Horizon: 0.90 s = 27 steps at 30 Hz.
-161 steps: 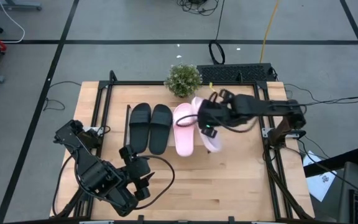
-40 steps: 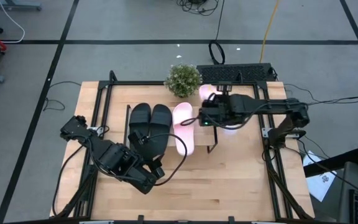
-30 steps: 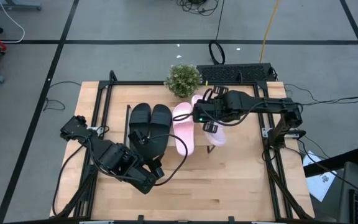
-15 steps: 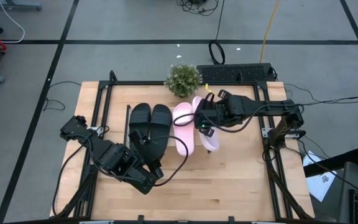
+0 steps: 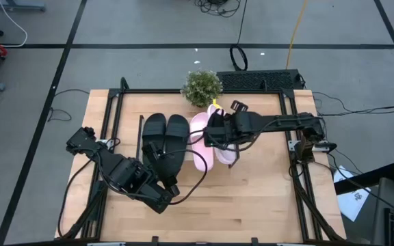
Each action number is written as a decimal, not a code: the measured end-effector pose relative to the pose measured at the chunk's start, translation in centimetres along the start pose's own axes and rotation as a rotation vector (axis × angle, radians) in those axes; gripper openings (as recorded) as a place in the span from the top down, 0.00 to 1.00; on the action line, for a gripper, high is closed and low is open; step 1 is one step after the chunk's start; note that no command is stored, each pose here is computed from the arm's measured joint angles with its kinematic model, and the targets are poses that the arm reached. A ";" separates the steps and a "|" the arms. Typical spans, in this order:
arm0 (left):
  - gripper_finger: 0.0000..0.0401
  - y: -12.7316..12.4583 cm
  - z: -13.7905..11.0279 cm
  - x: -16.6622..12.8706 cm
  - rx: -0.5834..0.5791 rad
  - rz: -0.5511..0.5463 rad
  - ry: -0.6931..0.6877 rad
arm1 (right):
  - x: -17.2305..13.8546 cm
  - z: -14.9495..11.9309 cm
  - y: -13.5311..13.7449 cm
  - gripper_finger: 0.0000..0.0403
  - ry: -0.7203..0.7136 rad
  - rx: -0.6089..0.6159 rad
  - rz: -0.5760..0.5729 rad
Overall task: Pick and place slides into the shelf
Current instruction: Put the pink slide on the shelf
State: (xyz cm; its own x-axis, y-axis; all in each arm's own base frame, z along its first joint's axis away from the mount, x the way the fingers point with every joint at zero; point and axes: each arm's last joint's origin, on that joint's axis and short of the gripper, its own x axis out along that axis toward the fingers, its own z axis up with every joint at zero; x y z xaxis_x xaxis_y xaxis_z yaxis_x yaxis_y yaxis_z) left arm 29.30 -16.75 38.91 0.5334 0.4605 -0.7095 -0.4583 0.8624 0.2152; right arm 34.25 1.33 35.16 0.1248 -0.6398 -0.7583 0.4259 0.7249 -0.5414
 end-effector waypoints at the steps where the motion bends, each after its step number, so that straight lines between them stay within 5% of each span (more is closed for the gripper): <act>1: 0.39 0.0 0.0 0.0 0.000 0.000 0.000 | 0.2 0.1 0.2 1.00 0.005 -0.014 -0.003; 27: 0.39 0.0 0.0 0.0 0.007 0.005 -0.008 | 0.8 0.3 0.8 1.00 0.022 -0.072 -0.010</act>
State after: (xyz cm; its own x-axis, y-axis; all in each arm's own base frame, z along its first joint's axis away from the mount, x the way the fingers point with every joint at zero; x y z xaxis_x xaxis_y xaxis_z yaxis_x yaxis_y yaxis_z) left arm 29.32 -16.74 38.93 0.5369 0.4669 -0.7027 -0.4562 0.8613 0.2237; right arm 34.96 1.33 34.19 0.1003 -0.6420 -0.7602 0.3611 0.7354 -0.5734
